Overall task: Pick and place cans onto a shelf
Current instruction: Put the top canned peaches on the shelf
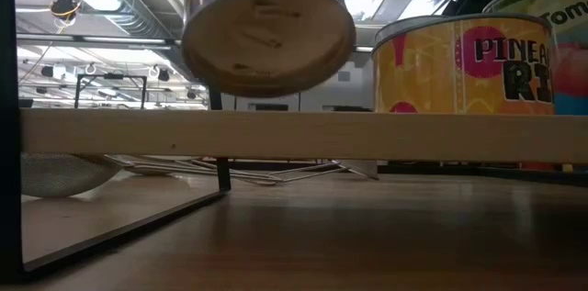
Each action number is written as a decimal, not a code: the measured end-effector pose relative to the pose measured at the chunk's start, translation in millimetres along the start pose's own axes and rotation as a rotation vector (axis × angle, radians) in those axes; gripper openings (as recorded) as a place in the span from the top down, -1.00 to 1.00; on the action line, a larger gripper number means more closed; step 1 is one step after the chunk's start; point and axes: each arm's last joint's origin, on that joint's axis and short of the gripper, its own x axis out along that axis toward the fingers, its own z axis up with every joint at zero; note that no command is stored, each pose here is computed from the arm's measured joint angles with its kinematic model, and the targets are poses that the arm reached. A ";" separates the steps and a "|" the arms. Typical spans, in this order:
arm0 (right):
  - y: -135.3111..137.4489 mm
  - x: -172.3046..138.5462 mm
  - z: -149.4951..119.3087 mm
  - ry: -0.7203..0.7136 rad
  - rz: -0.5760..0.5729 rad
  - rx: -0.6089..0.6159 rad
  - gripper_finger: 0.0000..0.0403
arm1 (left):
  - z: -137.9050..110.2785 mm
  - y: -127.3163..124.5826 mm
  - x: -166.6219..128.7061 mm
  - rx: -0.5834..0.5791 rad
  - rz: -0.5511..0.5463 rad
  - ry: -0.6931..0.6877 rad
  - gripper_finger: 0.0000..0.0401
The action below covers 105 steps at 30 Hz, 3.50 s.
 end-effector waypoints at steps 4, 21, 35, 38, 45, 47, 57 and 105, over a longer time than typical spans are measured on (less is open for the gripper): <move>0.0 0.0 0.0 0.000 0.000 0.000 0.55 | -4.4 -0.7 6.6 0.012 0.008 0.021 1.00; 0.0 0.0 0.0 0.000 0.000 0.019 0.55 | -9.2 0.5 15.6 0.025 0.025 0.044 1.00; -0.1 0.0 0.0 0.000 0.000 0.024 0.55 | -9.3 0.4 15.6 0.025 0.023 0.046 0.79; -0.1 0.0 0.0 0.000 0.000 0.024 0.55 | -9.3 0.4 15.6 0.024 0.023 0.046 0.74; 0.0 0.0 0.0 0.000 0.000 0.023 0.55 | -8.9 1.2 15.9 0.023 0.025 0.045 0.69; -0.1 0.0 0.0 0.000 0.000 0.023 0.55 | -8.8 1.2 15.8 0.023 0.025 0.045 0.69; 0.0 0.1 -0.1 0.001 0.000 0.023 0.55 | -5.4 -0.6 15.8 -0.001 0.008 0.010 0.46; 0.7 -0.1 -0.4 0.007 0.026 0.023 0.55 | -10.8 -0.1 28.2 0.086 -0.026 0.049 0.97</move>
